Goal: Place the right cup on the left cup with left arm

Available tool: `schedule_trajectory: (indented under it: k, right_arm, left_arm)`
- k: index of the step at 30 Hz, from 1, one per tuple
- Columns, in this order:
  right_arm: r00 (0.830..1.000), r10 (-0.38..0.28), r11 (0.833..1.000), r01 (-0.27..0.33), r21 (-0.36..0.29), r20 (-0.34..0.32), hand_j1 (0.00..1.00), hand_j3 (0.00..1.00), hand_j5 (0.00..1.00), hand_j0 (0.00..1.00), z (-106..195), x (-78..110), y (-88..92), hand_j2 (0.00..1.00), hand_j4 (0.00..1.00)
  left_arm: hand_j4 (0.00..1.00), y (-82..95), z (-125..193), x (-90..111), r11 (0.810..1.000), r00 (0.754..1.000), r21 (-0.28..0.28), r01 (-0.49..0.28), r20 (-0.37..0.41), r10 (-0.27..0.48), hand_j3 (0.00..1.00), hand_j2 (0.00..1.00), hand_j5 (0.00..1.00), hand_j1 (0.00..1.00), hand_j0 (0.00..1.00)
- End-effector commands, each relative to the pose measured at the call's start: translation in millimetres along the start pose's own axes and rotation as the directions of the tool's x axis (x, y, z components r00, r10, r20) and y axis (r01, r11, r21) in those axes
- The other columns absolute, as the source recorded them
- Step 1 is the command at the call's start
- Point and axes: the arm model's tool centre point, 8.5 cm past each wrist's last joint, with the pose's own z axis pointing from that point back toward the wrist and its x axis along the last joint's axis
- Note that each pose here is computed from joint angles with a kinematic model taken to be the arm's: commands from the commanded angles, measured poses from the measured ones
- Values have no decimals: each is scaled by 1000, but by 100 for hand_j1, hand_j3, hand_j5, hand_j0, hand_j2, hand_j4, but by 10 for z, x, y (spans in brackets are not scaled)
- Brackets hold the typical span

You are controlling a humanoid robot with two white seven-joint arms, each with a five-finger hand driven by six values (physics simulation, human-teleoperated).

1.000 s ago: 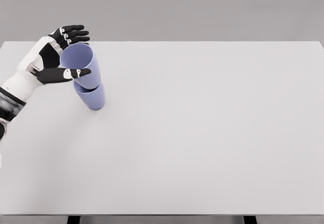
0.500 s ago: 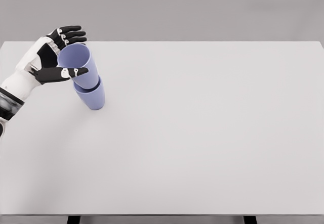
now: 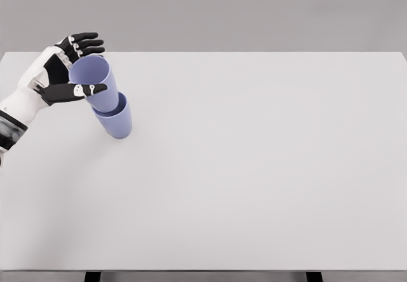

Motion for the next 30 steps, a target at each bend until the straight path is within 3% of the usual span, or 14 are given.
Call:
schedule_trajectory:
  k: [1, 30]
  right_arm:
    - [1000, 1, 1000, -1, 0, 1, 100, 100, 100, 100, 0, 1, -1, 100, 100]
    - [1000, 0, 1000, 0, 0, -1, 100, 100, 100, 100, 0, -1, -1, 100, 100]
  left_arm:
    - [77, 8, 8, -16, 1000, 1000, 3, -7, -3, 7, 77, 77, 77, 77, 77]
    - [78, -27, -18, -92, 1000, 1000, 0, -23, -15, 23, 78, 78, 78, 78, 78]
